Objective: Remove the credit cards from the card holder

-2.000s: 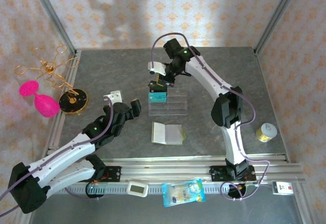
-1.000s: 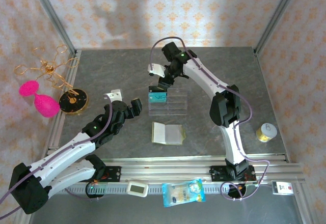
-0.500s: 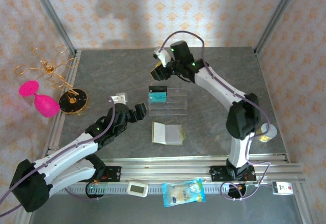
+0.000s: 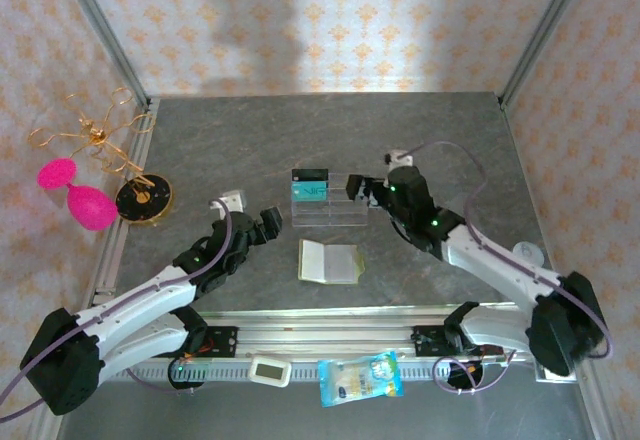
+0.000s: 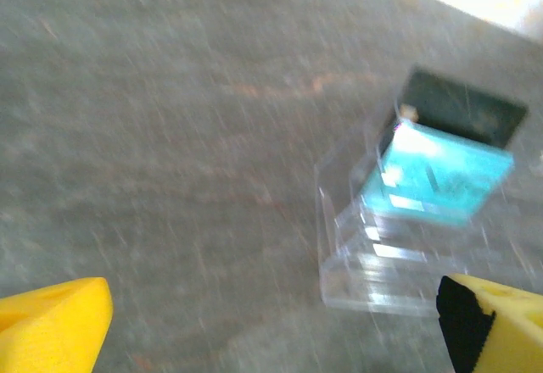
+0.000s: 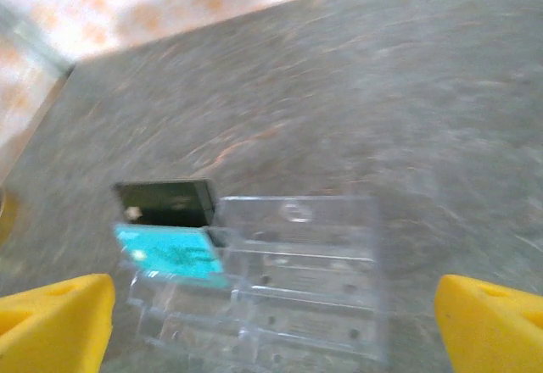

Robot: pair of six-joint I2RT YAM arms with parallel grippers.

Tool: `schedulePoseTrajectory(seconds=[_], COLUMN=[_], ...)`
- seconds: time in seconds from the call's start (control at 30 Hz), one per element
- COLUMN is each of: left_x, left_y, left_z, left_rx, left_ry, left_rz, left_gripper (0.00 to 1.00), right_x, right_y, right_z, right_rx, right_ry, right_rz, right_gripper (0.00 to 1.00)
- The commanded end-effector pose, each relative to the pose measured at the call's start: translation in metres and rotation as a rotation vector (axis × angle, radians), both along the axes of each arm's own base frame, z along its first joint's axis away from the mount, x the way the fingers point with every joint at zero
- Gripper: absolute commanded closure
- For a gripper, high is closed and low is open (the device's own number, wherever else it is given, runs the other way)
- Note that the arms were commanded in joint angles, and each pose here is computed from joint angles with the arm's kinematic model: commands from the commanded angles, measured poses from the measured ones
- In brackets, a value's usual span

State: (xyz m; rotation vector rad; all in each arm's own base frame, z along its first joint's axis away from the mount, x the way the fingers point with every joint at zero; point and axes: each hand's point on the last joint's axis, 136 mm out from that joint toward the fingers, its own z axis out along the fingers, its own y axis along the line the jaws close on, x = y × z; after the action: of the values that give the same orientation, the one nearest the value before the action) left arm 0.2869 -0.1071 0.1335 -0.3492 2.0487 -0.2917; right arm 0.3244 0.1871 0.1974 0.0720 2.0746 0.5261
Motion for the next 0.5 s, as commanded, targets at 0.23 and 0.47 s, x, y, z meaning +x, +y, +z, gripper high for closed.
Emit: schedulePoseTrajectory(seconds=[0.23, 0.47], left_x=[0.056, 0.066], left_y=[0.129, 0.176], left_z=[0.07, 0.025], left_rx=[0.278, 0.406], left_ry=[-0.228, -0.175], left_rz=[0.477, 0.525], left_gripper=[0.01, 0.01], right_x=[-0.001, 0.001], right_y=[-0.088, -0.097], right_z=[0.016, 0.022], right_rx=[0.007, -0.018], right_ry=[-0.095, -0.115], right_rz=[-0.469, -0.492], right_gripper=[0.0, 0.0])
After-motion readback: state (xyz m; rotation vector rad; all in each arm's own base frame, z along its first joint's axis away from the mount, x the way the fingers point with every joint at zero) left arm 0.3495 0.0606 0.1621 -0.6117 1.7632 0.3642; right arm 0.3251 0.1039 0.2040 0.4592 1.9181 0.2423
